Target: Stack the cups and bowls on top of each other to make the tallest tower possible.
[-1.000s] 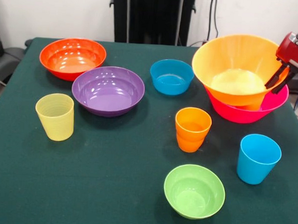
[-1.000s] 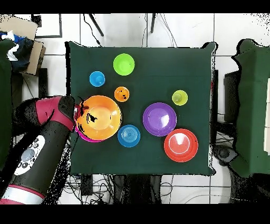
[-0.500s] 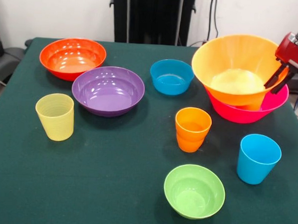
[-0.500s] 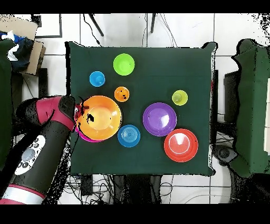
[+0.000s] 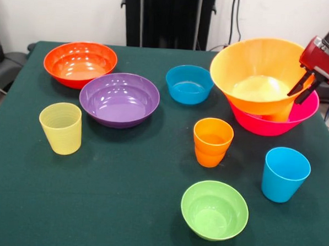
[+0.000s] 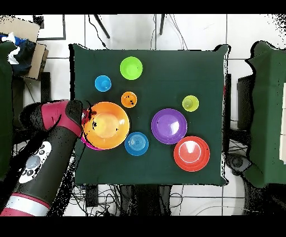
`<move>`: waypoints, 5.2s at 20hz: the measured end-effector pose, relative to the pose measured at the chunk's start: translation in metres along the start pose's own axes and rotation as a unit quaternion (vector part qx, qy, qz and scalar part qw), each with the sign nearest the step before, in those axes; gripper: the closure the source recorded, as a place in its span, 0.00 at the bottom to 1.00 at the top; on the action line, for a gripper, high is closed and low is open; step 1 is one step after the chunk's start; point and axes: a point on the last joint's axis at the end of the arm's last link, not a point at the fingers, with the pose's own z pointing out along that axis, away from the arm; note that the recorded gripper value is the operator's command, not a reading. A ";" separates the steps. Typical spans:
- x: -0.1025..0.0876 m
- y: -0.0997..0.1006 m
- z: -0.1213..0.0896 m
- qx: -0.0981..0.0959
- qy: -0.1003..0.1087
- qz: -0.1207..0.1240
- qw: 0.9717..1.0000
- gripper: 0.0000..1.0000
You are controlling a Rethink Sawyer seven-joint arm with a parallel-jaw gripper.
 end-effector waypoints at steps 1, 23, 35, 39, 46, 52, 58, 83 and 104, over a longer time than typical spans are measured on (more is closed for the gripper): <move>0.000 0.000 0.000 0.000 0.000 0.000 1.000 1.00; -0.001 0.000 0.000 -0.001 -0.001 0.000 1.000 1.00; -0.001 0.000 0.000 -0.001 -0.001 0.000 1.000 1.00; -0.001 0.000 0.000 -0.001 -0.001 0.000 1.000 1.00; -0.001 0.000 0.000 -0.001 -0.001 0.000 1.000 1.00; -0.001 0.000 0.000 -0.001 -0.001 0.000 1.000 1.00; -0.002 -0.001 0.000 -0.001 -0.001 0.001 1.000 1.00; -0.008 -0.004 0.001 -0.001 0.000 0.006 1.000 1.00; -0.010 -0.006 0.003 0.000 0.001 0.008 1.000 0.00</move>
